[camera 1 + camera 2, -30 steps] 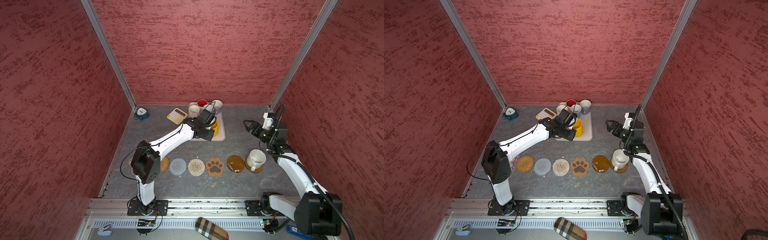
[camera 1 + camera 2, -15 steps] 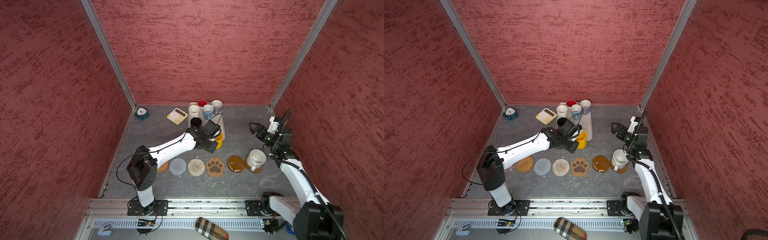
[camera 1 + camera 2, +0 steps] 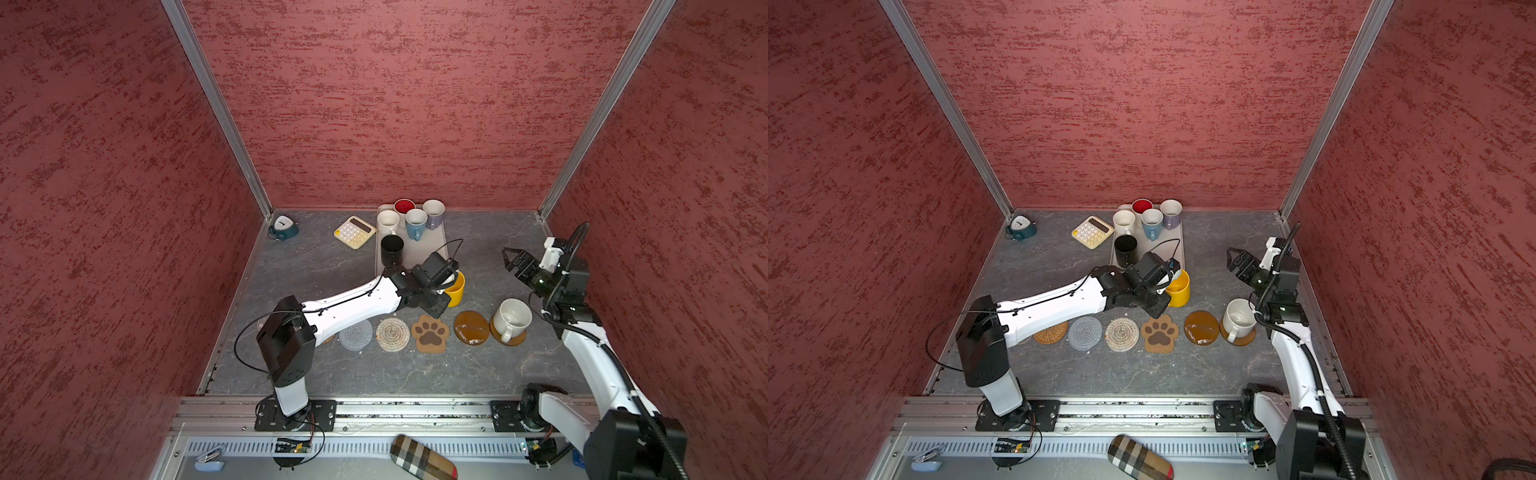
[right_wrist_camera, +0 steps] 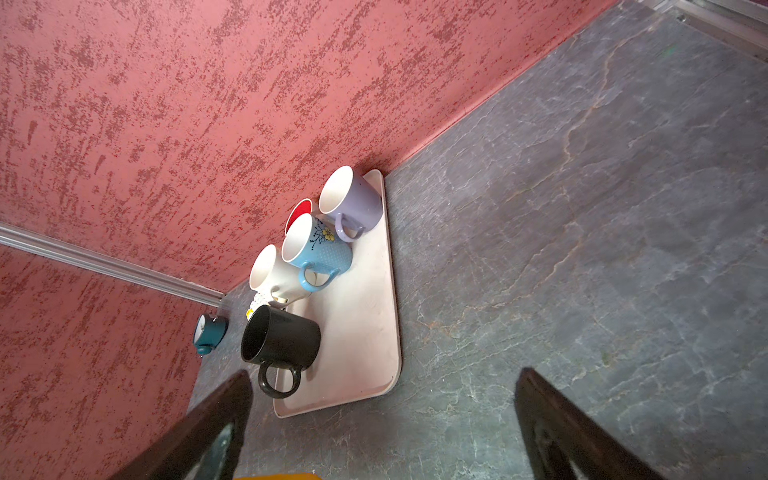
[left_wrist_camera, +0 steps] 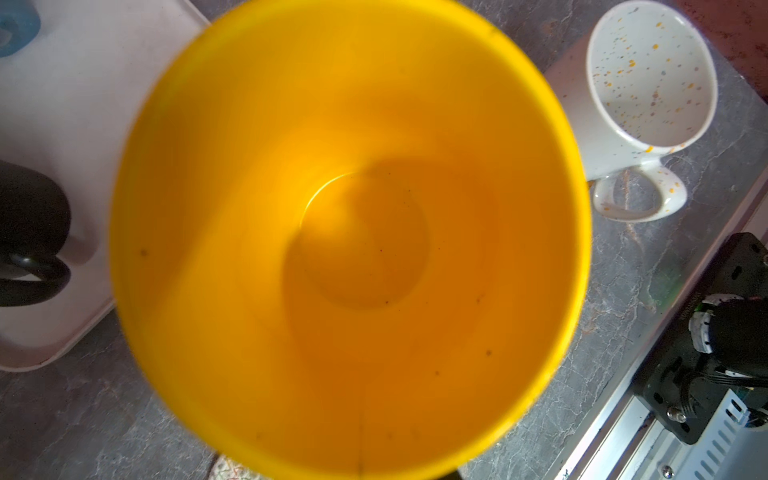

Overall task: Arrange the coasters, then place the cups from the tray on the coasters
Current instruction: 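Lift the yellow mug with left gripper and carry it toward the glossy brown coaster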

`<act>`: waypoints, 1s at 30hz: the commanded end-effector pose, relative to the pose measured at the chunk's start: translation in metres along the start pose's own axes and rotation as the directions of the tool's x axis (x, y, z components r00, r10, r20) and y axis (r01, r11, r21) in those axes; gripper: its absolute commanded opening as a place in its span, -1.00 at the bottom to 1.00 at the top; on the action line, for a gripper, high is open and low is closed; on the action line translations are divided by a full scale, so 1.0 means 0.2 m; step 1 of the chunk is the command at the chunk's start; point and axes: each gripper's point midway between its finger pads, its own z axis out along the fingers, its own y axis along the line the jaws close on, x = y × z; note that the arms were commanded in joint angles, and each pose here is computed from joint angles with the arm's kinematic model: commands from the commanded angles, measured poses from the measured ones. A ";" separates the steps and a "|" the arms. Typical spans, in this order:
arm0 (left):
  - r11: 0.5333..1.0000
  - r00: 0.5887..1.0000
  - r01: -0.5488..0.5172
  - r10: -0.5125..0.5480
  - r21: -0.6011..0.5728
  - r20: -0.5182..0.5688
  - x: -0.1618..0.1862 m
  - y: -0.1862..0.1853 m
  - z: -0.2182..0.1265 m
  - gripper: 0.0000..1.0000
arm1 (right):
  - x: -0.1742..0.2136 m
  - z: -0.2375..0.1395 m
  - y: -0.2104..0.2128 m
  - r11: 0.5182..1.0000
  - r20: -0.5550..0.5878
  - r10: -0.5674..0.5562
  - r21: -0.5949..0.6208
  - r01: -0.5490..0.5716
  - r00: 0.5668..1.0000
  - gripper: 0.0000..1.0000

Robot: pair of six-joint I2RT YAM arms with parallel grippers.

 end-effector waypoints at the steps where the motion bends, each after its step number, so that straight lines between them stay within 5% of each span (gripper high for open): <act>1: 0.999 0.993 -0.027 0.024 0.030 0.116 -0.14 -0.08 -0.05 -1.00 | -0.02 -0.01 -0.02 1.000 0.025 -0.014 0.016 0.013 1.000 0.98; 12: 0.989 0.988 0.142 -0.138 -0.041 0.072 -0.11 -0.13 0.04 -1.00 | -0.01 0.00 -0.05 0.999 0.023 -0.003 0.036 0.003 1.000 0.98; 30: 0.979 0.979 0.194 -0.190 -0.068 0.068 -0.06 -0.31 0.15 -1.00 | 0.00 0.00 -0.19 0.984 0.051 0.070 0.163 -0.078 0.996 0.98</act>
